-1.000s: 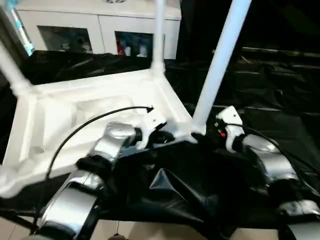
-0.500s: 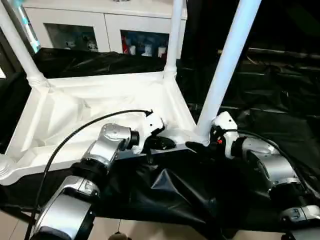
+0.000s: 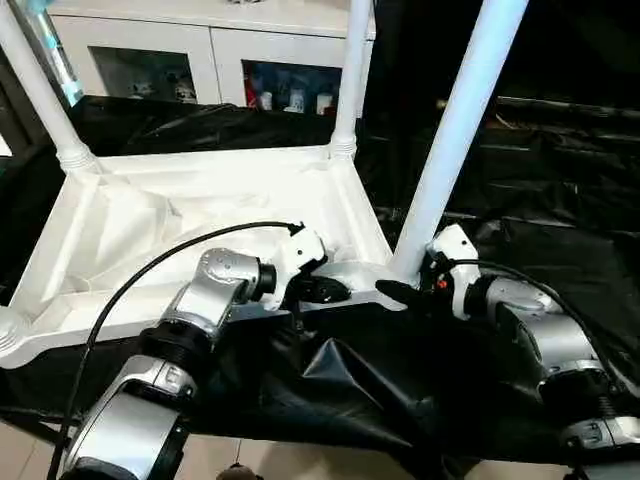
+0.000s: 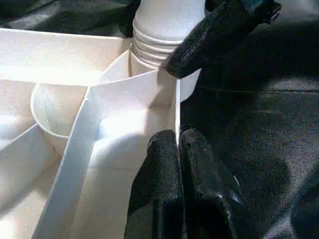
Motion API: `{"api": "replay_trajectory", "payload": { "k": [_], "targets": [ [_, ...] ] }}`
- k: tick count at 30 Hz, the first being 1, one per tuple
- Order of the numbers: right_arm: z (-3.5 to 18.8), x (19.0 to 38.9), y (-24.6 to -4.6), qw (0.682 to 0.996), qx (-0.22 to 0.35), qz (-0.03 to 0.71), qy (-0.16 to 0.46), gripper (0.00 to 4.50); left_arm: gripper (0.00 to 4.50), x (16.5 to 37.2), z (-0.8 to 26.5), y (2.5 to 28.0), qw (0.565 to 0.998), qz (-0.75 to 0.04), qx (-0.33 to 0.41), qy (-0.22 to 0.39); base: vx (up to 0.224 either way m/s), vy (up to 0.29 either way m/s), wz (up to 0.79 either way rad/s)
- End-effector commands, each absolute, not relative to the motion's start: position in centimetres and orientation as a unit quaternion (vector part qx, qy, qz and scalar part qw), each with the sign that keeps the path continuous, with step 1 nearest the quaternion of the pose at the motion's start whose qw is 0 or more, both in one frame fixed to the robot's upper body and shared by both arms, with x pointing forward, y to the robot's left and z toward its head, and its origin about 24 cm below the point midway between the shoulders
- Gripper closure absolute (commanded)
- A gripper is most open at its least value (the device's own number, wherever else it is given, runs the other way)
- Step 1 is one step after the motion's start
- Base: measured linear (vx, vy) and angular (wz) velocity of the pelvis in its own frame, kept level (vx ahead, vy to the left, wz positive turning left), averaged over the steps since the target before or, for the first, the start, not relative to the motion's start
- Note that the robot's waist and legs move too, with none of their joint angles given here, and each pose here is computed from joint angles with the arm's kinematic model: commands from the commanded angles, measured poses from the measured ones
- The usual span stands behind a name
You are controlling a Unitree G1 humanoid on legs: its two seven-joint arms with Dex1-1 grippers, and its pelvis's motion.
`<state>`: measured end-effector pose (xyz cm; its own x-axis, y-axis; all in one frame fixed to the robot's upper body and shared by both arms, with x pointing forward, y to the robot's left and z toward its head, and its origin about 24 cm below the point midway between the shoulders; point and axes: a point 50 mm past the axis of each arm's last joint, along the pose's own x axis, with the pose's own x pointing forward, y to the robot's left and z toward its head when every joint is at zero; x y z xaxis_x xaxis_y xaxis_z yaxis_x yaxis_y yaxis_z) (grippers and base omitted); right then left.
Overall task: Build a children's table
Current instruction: Rotate leg to tighten
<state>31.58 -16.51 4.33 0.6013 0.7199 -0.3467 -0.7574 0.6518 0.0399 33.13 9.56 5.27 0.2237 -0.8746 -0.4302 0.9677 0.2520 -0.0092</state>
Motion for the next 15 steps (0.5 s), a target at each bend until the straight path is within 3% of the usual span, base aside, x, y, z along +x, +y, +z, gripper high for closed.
{"api": "replay_trajectory", "payload": {
  "k": [1, 2, 4, 5, 9, 15],
  "targets": [
    [3.6, 32.3, -16.2, 0.917, -0.052, 0.357, 0.17, 1.75, 4.5, 33.3, 5.1, 8.0, 0.785, -0.582, 0.12, 0.172, 0.0, 0.0, 0.0],
    [3.0, 32.6, -16.0, 0.933, -0.042, 0.313, 0.175, 1.76, 4.5, 33.7, 4.9, 7.7, 0.801, -0.556, 0.128, 0.179, 0.0, 0.0, 0.0],
    [2.7, 32.8, -15.7, 0.939, -0.033, 0.292, 0.177, 1.78, 4.5, 33.9, 4.8, 7.4, 0.81, -0.542, 0.133, 0.182, 0.0, 0.0, 0.0],
    [2.0, 33.2, -14.8, 0.955, -0.008, 0.233, 0.185, 1.78, 4.5, 34.4, 4.6, 6.5, 0.832, -0.503, 0.135, 0.189, 0.0, 0.0, 0.0],
    [1.3, 33.8, -12.5, 0.968, 0.021, 0.154, 0.199, 1.78, 4.5, 34.8, 4.6, 4.3, 0.857, -0.456, 0.14, 0.197, 0.0, 0.0, 0.0],
    [1.8, 34.4, -8.9, 0.968, 0.039, 0.159, 0.191, 1.78, 4.5, 34.4, 4.8, 1.8, 0.849, -0.467, 0.157, 0.188, 0.0, 0.0, 0.0]
  ]
}}
